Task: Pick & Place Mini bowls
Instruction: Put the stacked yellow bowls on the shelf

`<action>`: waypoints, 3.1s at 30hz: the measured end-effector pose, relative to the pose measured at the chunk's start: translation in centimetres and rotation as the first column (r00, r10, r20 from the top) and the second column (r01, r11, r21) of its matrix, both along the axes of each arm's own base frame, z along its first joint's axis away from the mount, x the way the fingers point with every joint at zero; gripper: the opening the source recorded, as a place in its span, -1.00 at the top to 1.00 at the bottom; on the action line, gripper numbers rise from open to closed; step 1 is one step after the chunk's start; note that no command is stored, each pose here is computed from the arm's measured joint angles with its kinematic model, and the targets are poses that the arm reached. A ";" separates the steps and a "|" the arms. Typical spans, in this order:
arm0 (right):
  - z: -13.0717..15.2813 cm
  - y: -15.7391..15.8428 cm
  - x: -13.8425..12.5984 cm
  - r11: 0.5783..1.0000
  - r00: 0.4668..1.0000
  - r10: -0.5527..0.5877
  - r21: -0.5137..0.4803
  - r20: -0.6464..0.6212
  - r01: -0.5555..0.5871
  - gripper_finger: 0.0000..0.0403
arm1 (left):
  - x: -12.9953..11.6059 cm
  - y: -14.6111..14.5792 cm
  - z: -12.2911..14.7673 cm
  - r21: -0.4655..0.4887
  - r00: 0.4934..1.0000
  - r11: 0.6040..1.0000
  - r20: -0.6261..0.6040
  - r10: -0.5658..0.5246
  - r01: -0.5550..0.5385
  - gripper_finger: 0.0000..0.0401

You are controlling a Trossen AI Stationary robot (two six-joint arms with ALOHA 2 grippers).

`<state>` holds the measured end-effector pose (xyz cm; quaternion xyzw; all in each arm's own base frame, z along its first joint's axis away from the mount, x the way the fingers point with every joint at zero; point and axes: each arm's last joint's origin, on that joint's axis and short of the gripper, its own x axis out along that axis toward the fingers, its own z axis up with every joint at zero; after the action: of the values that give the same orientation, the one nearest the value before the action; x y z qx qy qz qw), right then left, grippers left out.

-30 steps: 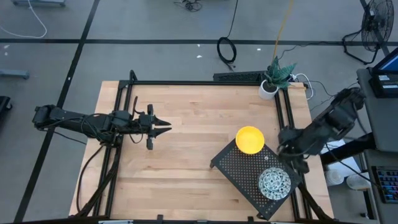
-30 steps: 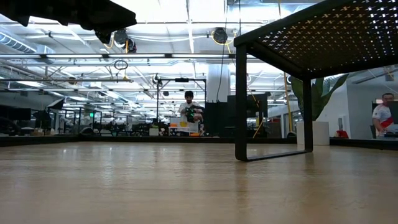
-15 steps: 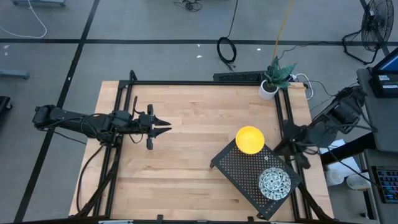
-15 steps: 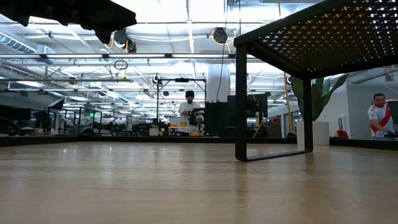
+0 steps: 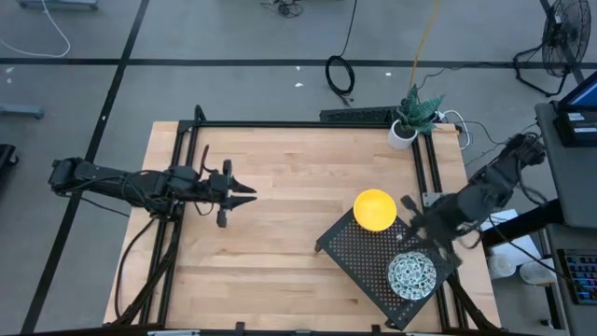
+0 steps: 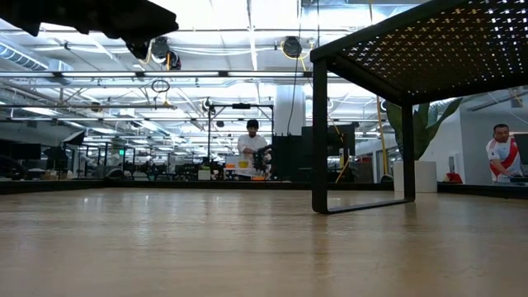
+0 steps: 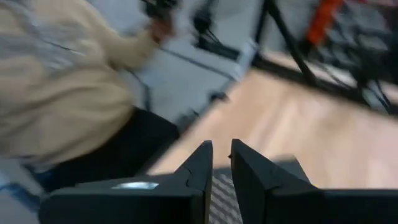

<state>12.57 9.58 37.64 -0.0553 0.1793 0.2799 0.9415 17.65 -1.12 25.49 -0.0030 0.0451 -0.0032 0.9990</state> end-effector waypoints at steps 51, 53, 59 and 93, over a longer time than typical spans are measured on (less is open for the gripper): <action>-19.2 -5.1 -4.0 0.950 0.861 -0.263 0.274 0.436 0.151 0.79 | -5.0 0.3 -7.7 -0.314 0.985 0.946 0.171 -0.025 0.079 0.57; -18.7 -5.2 -4.0 0.928 0.853 -0.287 0.349 0.435 0.134 0.79 | -5.0 0.3 -7.7 -0.374 0.985 0.923 0.169 -0.026 0.088 0.57; -17.7 -5.3 -4.3 0.879 0.829 -0.326 0.468 0.455 0.089 0.79 | -5.0 0.0 -7.7 -0.494 0.986 0.862 0.163 -0.032 0.110 0.57; -18.3 -5.2 -4.1 0.942 0.816 -0.282 0.308 0.504 0.135 0.79 | -1.2 3.4 -3.4 -0.639 0.834 0.603 -0.115 0.539 -0.478 0.57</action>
<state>8.46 4.37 19.33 0.0113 -0.1268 0.1681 0.9775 16.44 2.27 22.08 -0.3579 -0.0061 0.2657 0.8951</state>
